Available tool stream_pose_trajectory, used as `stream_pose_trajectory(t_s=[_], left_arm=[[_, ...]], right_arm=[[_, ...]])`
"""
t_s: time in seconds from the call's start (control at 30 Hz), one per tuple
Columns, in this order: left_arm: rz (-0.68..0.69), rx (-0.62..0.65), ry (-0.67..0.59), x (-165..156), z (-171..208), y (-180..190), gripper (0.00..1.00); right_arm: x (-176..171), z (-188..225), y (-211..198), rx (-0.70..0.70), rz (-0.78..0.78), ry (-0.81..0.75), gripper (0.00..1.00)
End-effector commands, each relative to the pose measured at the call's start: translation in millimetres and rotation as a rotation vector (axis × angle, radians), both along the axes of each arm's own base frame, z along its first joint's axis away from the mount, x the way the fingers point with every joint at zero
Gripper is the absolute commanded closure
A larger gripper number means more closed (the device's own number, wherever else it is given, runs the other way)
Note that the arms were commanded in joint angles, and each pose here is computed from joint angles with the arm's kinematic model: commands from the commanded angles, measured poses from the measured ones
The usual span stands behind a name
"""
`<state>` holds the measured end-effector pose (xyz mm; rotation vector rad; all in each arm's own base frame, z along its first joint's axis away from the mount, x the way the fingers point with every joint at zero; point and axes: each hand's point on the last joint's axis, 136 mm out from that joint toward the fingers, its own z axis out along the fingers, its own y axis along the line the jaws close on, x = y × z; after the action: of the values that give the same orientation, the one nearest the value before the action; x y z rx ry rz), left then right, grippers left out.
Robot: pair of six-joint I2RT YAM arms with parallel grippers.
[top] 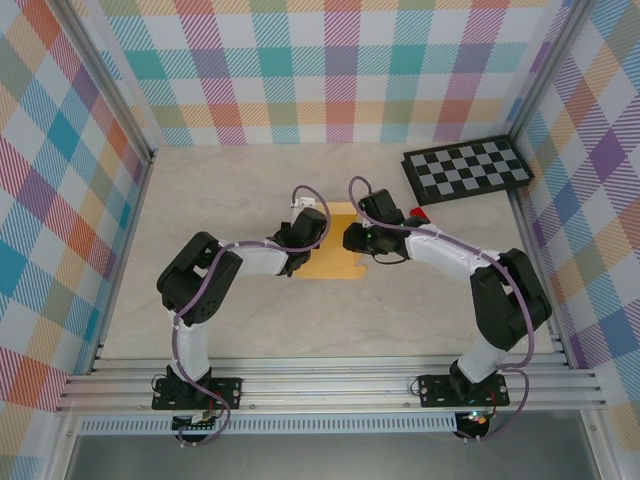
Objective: Fold the paper box
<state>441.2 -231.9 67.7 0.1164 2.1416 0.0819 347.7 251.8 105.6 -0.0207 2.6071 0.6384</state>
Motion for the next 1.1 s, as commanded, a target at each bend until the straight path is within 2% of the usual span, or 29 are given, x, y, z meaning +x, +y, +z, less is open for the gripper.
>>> stream_pose_trajectory(t_s=[0.0, 0.2, 0.33, 0.67, 0.77, 0.9, 1.07], left_arm=[[-0.059, 0.079, 0.063, -14, -19, 1, 1.0], [-0.075, 0.075, 0.075, -16, -18, -1, 0.9], [-0.083, 0.069, 0.071, -17, -12, -1, 0.73], [-0.151, -0.009, 0.05, -28, 23, -6, 0.52], [-0.178, -0.062, 0.052, -39, 42, -2, 0.49], [-0.176, -0.21, 0.073, -50, 70, 17, 0.49], [-0.138, -0.399, 0.084, -43, 109, 28, 0.52]], right_arm=[[10, 40, -3, 0.001, 0.009, -0.081, 0.67], [36, 59, -21, -0.032, 0.0, -0.127, 0.63], [60, 65, -27, -0.058, 0.01, -0.163, 0.61], [99, 39, -24, -0.121, 0.033, -0.138, 0.61], [102, 30, -22, -0.124, 0.037, -0.122, 0.61], [101, 23, -21, -0.128, 0.048, -0.113, 0.62], [98, 16, -20, -0.12, 0.06, -0.106, 0.62]])
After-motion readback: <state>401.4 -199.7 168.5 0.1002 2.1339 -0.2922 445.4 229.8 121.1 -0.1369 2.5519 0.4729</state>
